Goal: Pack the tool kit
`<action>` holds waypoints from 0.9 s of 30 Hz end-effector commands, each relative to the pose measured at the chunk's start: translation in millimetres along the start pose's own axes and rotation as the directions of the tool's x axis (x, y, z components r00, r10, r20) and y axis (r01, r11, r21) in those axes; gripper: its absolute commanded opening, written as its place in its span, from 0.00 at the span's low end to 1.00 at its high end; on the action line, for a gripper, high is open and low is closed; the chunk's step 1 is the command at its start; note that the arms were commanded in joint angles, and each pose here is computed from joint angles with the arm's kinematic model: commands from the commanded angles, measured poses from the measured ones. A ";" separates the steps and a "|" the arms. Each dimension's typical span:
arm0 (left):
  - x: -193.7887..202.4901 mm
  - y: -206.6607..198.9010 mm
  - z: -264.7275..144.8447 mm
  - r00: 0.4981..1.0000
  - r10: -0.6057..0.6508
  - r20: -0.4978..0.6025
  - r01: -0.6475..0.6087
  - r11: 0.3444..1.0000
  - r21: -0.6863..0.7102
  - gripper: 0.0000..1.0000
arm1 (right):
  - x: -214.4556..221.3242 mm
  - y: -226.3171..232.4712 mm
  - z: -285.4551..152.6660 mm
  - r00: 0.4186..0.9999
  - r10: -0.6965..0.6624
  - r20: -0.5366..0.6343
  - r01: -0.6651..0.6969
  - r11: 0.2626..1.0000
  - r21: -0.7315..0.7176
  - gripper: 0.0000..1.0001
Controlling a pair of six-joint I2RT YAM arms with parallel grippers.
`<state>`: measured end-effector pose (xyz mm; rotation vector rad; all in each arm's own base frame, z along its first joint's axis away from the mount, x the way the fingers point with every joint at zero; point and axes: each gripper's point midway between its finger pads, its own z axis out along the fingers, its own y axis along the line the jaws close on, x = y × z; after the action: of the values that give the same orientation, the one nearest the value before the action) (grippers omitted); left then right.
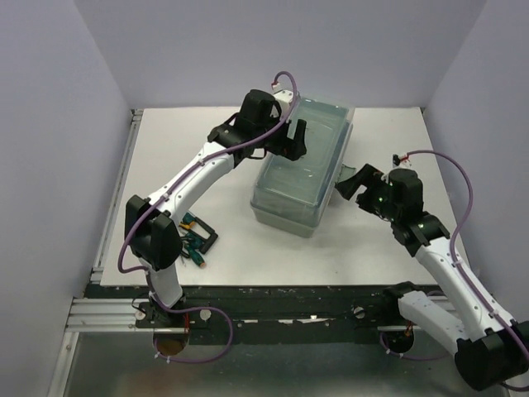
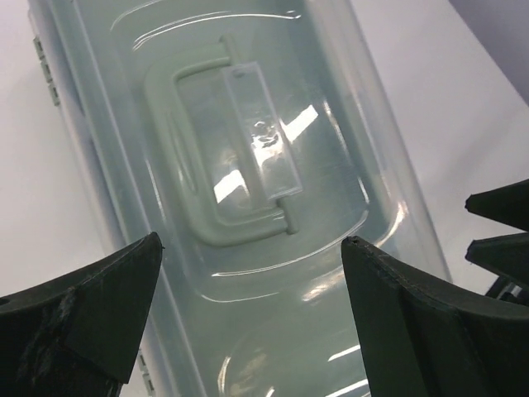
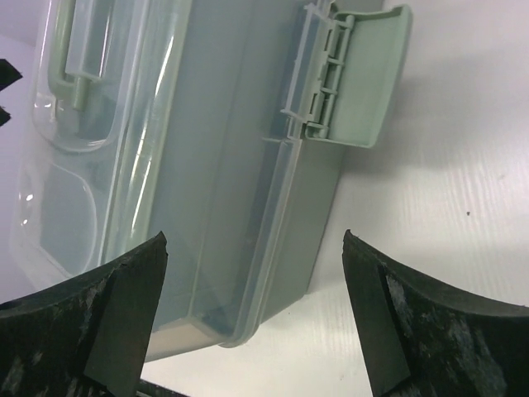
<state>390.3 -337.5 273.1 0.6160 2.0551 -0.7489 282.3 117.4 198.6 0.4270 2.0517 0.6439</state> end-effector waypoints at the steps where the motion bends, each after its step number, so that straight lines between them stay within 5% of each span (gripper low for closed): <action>1: 3.9 35.7 -11.1 1.000 -0.005 -0.008 0.004 0.992 -0.127 0.99 | -9.2 31.1 6.5 0.999 -0.017 -0.034 0.013 0.994 -0.107 0.94; 18: 58.3 55.8 3.2 0.976 -0.213 -0.039 0.214 0.977 0.018 0.96 | -6.1 60.7 50.6 0.989 0.109 -0.099 -0.129 0.966 -0.226 0.94; 27: 94.4 61.3 11.7 0.956 -0.277 -0.098 0.279 0.960 0.008 0.56 | -5.3 83.8 67.7 0.979 0.135 -0.151 -0.173 0.943 -0.283 0.93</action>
<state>411.9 -295.9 221.8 0.3783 2.0908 -0.9078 342.5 179.7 200.6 0.4314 2.0471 0.9765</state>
